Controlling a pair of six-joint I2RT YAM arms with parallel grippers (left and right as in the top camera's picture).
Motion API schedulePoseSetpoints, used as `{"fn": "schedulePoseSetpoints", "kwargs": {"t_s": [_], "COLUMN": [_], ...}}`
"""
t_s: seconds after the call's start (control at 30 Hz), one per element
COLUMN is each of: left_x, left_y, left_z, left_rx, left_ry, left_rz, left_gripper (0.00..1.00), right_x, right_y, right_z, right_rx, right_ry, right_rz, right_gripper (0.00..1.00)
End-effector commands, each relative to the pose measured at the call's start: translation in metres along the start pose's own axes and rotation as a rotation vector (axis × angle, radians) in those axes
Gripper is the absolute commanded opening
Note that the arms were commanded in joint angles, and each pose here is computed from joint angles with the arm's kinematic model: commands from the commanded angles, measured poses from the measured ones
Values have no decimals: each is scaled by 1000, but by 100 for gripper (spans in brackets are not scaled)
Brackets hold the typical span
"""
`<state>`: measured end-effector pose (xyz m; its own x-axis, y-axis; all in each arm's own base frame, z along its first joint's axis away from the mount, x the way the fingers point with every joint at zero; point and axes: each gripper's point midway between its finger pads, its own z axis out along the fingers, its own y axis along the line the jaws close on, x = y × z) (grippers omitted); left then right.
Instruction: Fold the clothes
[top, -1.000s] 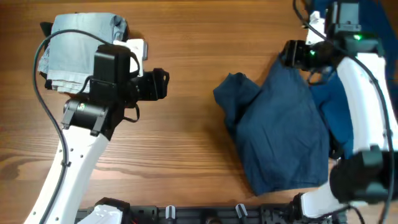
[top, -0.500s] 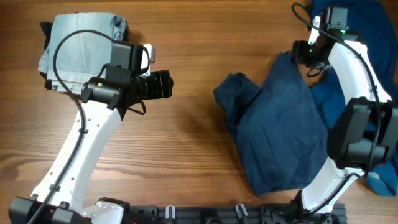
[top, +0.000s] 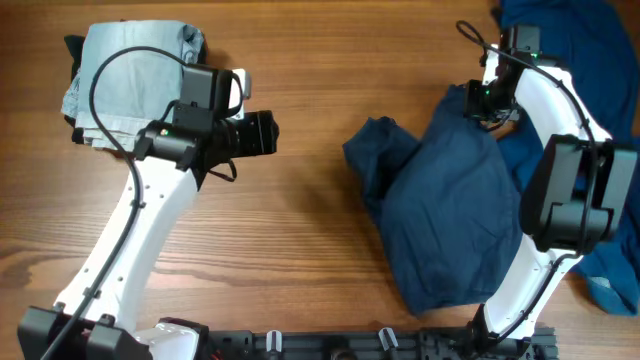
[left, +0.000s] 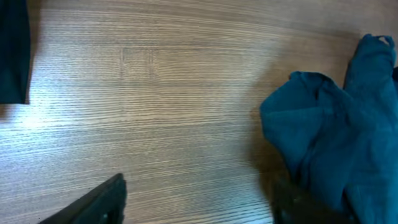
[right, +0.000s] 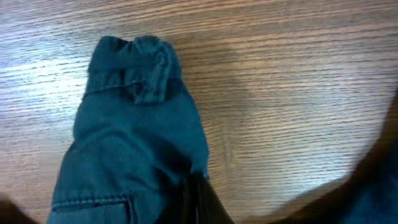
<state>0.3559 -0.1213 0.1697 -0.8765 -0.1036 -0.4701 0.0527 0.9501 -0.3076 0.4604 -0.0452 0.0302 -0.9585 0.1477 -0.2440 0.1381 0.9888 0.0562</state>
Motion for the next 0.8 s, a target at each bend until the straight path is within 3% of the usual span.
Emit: {"fn": "schedulePoseSetpoints", "kwargs": {"t_s": [0.0, 0.03, 0.13, 0.27, 0.3, 0.33, 0.4, 0.43, 0.53, 0.67, 0.77], "left_x": [-5, -7, -13, -24, -24, -24, -23, -22, -21, -20, -20], "left_y": [2, 1, -1, -5, -6, -6, -5, -5, -5, -4, -4], "left_z": [3, 3, 3, 2, 2, 2, 2, 2, 2, 3, 3], "left_rx": [6, 8, 17, 33, 35, 36, 34, 33, 32, 31, 30], "left_ry": [-17, -24, -48, -93, -93, -91, -87, -84, -81, -78, -75], "left_rz": [-13, -12, -7, 1, 2, 1, 0, 0, -1, -1, -2], "left_gripper": [45, 37, 30, 28, 36, 46, 70, 77, 80, 80, 80], "right_x": [-38, -49, -82, -85, -83, -80, -75, -74, -71, -55, -40], "right_y": [29, 38, 75, 110, 101, 94, 80, 75, 70, 48, 32], "right_z": [-49, -73, -177, -285, -288, -280, -250, -227, -146, -59, -24], "right_rx": [-104, -143, -281, -312, -240, -205, -128, -98, -66, 36, 72], "right_ry": [-111, -152, -336, -555, -559, -533, -445, -387, -214, -30, 62], "right_rz": [-32, -40, -107, -200, -165, -144, -119, -111, -81, 14, 71], "right_gripper": [4, 4, 4, 4, 4, 9, 55, 63, 74, 75, 75]}}
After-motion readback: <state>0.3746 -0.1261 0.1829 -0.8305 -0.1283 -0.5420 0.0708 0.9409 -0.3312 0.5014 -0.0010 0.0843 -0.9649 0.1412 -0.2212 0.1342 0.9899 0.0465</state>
